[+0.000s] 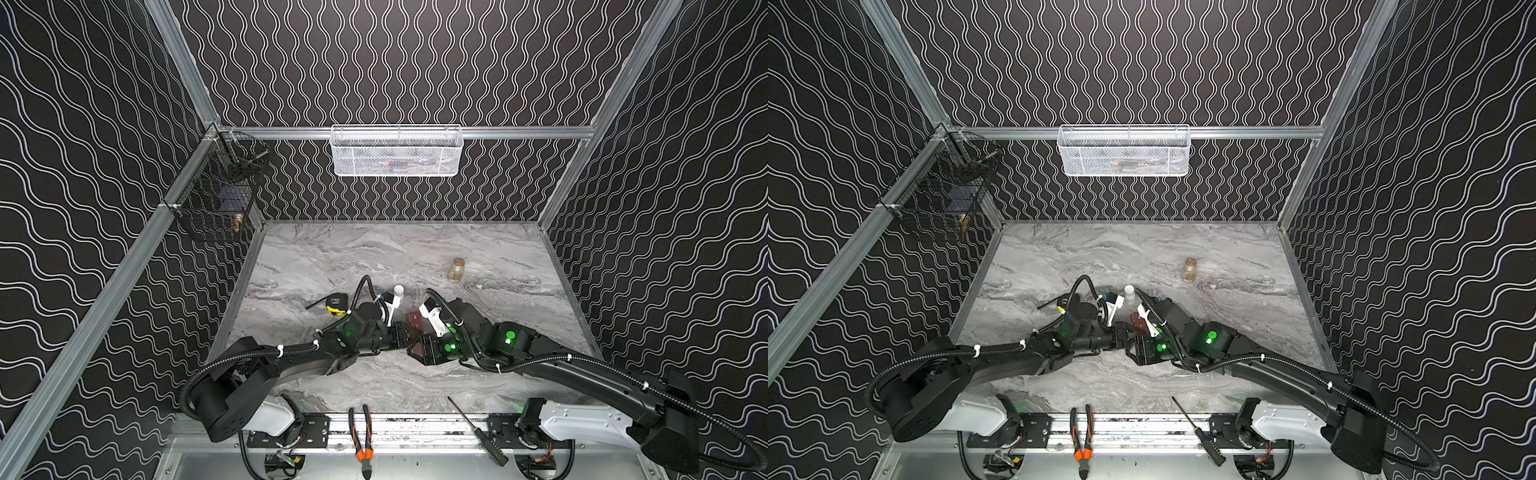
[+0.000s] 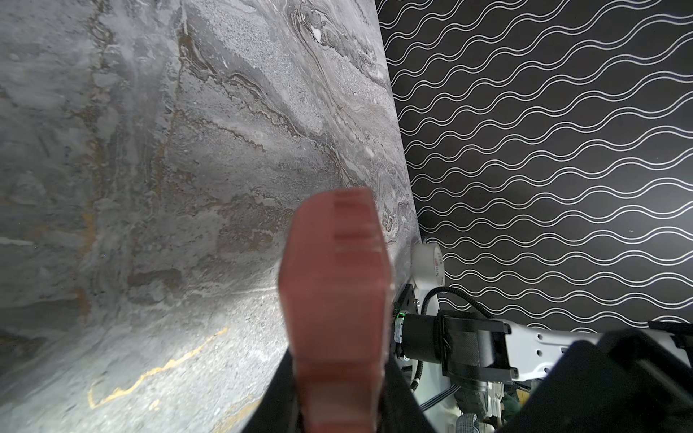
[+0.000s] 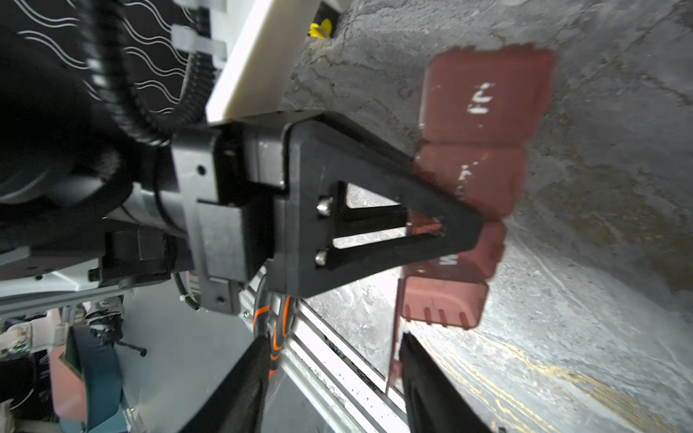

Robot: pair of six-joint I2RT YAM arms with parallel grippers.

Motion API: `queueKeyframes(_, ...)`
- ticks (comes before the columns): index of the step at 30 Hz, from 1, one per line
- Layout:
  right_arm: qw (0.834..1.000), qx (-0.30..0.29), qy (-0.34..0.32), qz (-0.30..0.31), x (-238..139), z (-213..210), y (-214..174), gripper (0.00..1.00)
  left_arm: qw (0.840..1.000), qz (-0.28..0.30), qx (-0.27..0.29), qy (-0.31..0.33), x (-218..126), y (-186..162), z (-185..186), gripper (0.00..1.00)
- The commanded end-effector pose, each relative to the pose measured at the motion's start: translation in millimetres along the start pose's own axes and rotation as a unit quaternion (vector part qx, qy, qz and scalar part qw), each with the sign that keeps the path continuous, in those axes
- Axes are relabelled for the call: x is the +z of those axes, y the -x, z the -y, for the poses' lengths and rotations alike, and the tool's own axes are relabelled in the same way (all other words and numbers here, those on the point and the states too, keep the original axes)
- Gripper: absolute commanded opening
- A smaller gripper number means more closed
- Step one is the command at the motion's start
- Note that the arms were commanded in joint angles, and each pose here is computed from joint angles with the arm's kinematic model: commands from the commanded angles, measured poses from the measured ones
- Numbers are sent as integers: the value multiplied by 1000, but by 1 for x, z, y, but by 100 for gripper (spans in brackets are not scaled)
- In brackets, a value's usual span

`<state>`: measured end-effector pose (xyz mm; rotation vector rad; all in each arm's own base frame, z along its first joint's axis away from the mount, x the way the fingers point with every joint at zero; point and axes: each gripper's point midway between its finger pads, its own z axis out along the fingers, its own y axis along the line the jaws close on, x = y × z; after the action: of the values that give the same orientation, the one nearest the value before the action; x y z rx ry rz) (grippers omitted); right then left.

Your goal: Sort the pills into containers

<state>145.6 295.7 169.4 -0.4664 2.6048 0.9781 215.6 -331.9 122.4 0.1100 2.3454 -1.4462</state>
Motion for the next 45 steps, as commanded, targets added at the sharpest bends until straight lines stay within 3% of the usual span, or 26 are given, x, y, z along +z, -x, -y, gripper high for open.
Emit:
queueKeyframes(1,999,0,38,1,1,-16,2,57,1000,10,9,-13,0,5,7,5)
queueKeyframes(10,998,3,62,-22,14,-27,-7,57,1000,8,9,-16,0,5,9,5)
queueKeyframes(21,999,-4,32,-19,18,-19,-5,59,1000,6,8,-9,-2,4,6,6)
queueKeyframes(30,1000,-3,-21,18,-10,-6,5,81,999,-10,3,34,-6,-3,-12,7)
queueKeyframes(39,987,33,-119,108,-48,50,28,87,996,-52,-1,74,1,-13,-26,9)
queueKeyframes(45,981,67,-142,113,-50,78,34,86,994,-80,-13,77,19,-16,-36,11)
